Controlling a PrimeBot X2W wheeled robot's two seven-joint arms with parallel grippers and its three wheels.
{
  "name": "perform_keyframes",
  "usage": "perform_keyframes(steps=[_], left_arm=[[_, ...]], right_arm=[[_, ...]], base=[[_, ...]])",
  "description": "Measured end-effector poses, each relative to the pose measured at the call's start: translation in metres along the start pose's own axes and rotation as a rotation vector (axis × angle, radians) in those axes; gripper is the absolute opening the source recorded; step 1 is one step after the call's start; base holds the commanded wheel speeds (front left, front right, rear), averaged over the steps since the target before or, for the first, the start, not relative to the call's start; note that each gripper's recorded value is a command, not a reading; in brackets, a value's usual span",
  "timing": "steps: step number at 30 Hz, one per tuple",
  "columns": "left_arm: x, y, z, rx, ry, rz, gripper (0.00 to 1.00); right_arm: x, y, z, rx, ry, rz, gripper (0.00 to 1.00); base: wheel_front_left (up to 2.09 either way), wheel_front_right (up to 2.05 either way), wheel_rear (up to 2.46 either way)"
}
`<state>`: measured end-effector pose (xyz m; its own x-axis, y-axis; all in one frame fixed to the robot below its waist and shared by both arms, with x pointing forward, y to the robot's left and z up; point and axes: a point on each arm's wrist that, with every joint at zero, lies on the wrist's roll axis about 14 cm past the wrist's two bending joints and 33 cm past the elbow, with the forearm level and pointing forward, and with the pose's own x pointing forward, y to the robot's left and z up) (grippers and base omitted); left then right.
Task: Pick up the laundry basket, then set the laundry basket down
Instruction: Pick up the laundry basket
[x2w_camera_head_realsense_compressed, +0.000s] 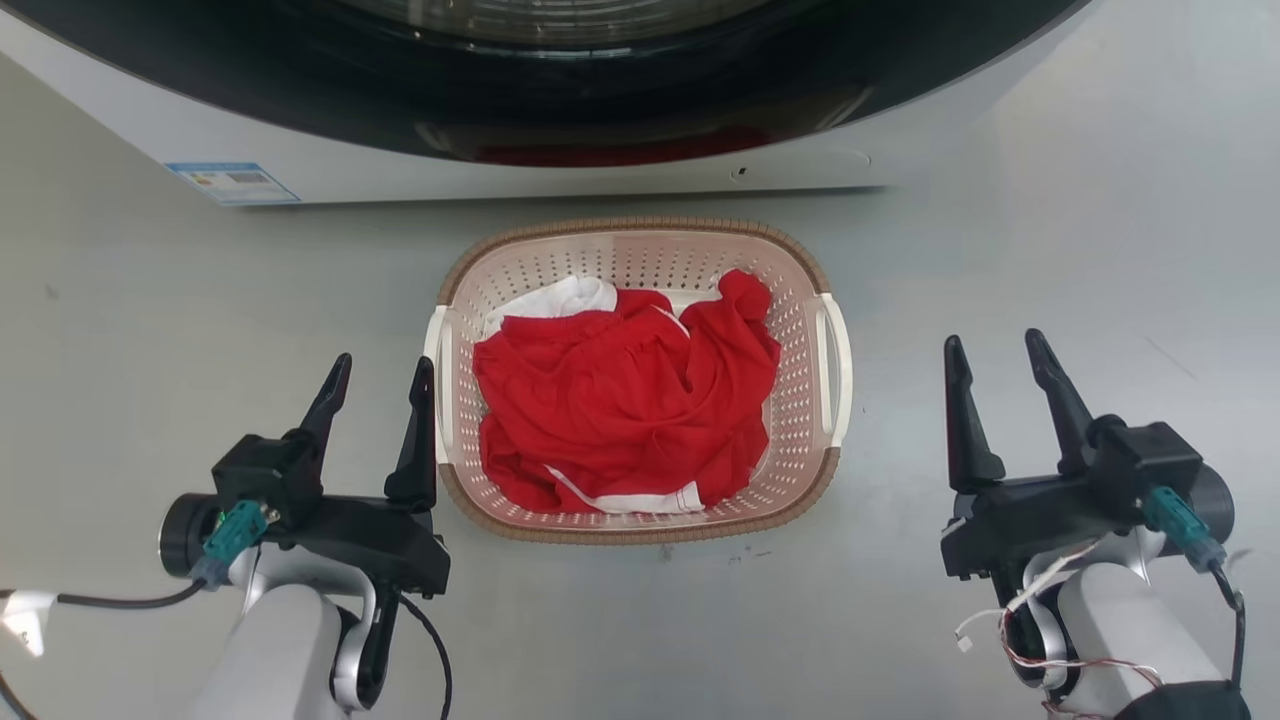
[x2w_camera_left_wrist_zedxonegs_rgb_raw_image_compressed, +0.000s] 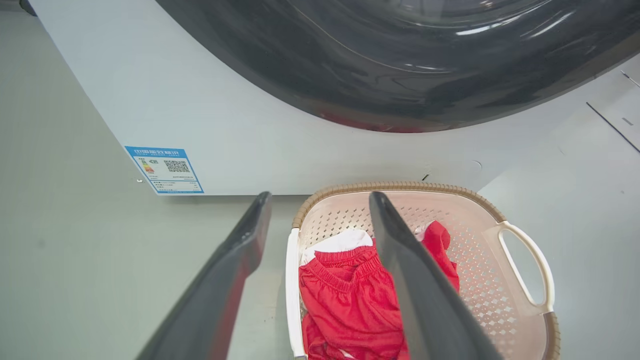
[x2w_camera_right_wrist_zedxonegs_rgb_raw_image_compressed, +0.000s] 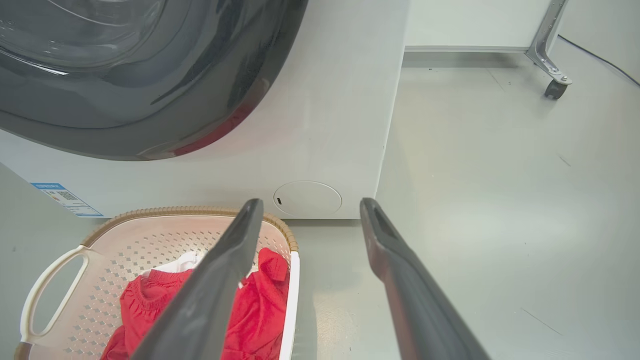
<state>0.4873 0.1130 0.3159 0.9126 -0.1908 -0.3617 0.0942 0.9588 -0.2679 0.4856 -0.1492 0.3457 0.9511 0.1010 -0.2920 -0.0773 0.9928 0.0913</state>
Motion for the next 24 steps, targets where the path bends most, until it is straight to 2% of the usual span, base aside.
perform_keyframes(steps=[24], left_arm=[[0.032,0.024,-0.086,0.018,0.322,0.001,1.00]], right_arm=[[0.042,0.014,-0.087,-0.025,0.317,0.062,1.00]], base=[[0.00,0.00,0.00]])
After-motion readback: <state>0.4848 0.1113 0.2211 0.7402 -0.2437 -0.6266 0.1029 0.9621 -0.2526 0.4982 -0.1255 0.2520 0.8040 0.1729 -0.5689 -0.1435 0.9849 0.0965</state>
